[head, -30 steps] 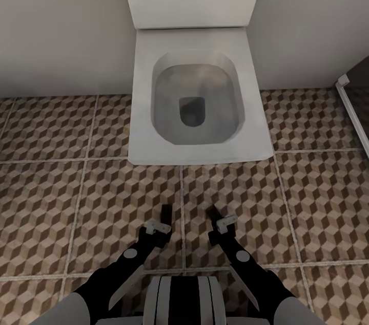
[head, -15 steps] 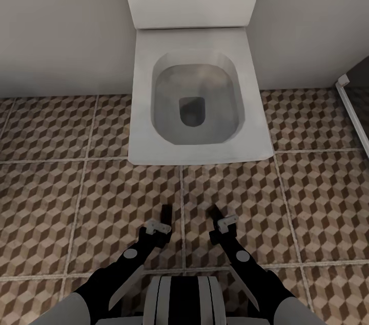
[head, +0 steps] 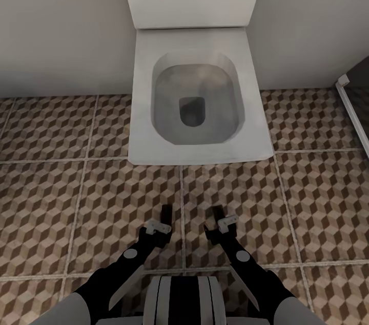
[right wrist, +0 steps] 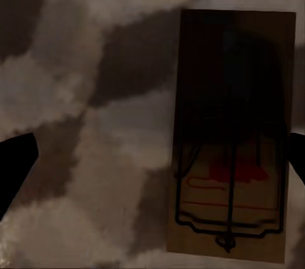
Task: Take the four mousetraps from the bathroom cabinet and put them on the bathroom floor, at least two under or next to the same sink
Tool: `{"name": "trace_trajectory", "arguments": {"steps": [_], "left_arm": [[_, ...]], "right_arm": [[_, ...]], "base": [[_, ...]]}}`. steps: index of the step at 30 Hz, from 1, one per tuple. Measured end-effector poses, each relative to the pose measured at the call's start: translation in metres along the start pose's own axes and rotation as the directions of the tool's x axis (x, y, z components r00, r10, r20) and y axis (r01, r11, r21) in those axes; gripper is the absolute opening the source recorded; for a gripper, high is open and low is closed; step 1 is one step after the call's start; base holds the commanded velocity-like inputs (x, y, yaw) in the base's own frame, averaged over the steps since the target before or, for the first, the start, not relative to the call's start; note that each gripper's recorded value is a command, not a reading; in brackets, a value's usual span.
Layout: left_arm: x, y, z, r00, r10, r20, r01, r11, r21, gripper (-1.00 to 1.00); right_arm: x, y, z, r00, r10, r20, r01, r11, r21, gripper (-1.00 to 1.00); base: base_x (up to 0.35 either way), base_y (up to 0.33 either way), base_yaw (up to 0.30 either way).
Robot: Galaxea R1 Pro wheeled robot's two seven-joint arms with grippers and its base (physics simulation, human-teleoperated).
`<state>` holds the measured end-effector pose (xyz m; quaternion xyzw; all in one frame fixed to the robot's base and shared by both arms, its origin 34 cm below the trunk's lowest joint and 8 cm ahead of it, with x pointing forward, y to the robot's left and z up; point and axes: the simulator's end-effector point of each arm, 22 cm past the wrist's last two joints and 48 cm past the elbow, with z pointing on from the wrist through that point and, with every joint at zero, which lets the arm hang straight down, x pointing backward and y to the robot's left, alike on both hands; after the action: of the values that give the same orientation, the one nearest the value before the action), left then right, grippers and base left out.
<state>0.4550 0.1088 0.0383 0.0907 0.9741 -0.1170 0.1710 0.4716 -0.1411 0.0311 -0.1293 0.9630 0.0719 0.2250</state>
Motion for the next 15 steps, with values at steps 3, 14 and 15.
{"name": "trace_trajectory", "arguments": {"steps": [3,14,15], "left_arm": [[-0.0001,-0.0001,0.0000,1.000,-0.001,0.000,0.001,1.000,0.000,-1.00],[0.0002,-0.0002,0.0000,1.000,-0.001,-0.001,0.001,1.000,0.000,-1.00],[0.0001,-0.0002,0.0000,1.000,-0.001,0.000,0.001,1.000,0.000,-1.00]], "right_arm": [[-0.0004,0.0002,0.0000,1.000,0.000,0.001,0.000,1.000,0.000,1.00],[-0.0006,0.0003,0.0000,1.000,0.000,0.002,0.000,1.000,-0.001,1.00],[-0.0006,0.0003,0.0000,1.000,0.000,0.002,0.000,1.000,-0.001,1.00]], "base": [[0.000,0.000,0.000],[0.000,0.000,0.000],[0.000,0.000,0.000]]}}
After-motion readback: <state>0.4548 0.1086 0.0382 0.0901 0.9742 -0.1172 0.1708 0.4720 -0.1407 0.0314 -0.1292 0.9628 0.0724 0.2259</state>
